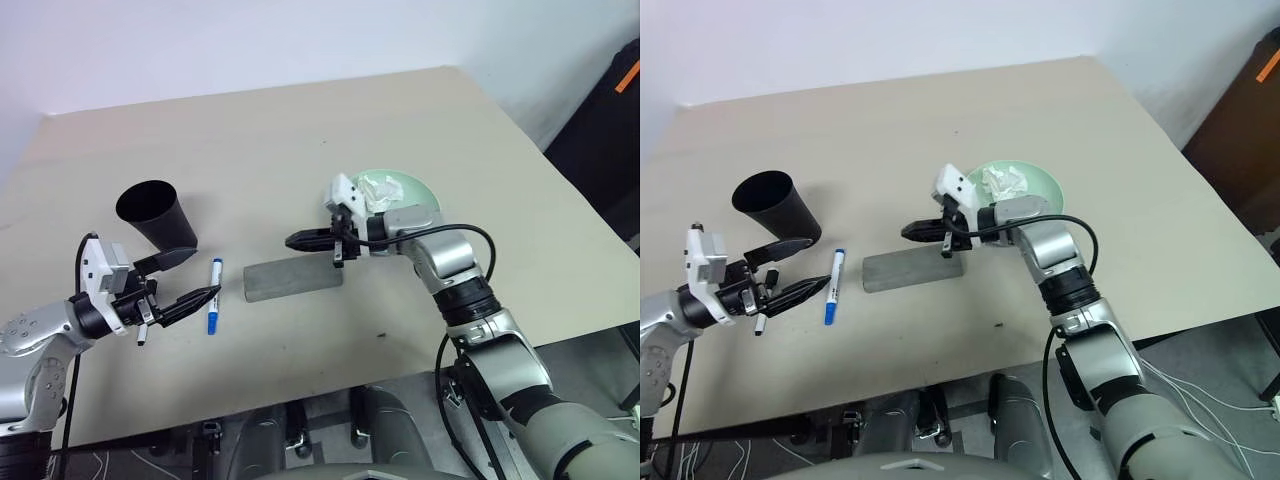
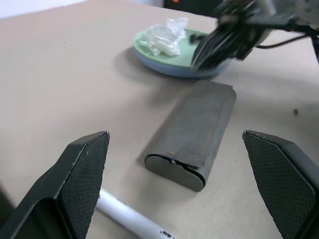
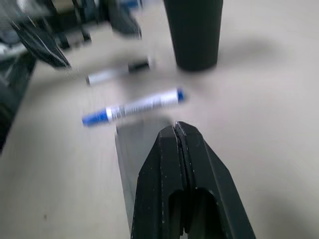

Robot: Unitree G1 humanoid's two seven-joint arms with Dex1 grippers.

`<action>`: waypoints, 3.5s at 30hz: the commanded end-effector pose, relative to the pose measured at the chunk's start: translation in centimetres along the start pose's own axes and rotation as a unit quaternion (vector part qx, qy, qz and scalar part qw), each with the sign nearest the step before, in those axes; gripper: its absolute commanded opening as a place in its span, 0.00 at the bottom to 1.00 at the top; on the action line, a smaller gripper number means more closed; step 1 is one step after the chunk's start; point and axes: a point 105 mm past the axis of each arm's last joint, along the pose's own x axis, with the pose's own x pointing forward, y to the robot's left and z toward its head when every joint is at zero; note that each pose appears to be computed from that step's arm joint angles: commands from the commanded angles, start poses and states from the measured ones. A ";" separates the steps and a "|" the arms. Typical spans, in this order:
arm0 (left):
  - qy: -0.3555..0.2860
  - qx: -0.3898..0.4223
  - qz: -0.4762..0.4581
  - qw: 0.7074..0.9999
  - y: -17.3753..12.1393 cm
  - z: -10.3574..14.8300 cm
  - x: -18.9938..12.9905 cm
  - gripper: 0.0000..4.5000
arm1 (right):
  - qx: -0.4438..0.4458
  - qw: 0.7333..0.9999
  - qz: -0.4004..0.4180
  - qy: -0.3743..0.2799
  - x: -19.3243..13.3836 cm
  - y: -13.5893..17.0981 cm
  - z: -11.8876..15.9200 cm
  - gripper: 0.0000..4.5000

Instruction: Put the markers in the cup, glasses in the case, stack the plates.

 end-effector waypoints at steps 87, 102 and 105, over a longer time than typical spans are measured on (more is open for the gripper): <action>0.086 0.042 0.597 0.796 13.9 4.2 -9.9 0.00 | -0.146 0.984 -0.058 -0.086 -6.1 1.5 4.3 1.00; -0.276 0.184 0.401 0.854 12.2 16.4 -3.2 0.00 | -0.151 0.980 -0.085 -0.101 -5.7 1.3 5.1 1.00; -0.282 0.164 0.353 0.877 11.7 15.6 -1.6 0.00 | -0.151 0.979 -0.093 -0.098 -5.9 1.2 5.0 1.00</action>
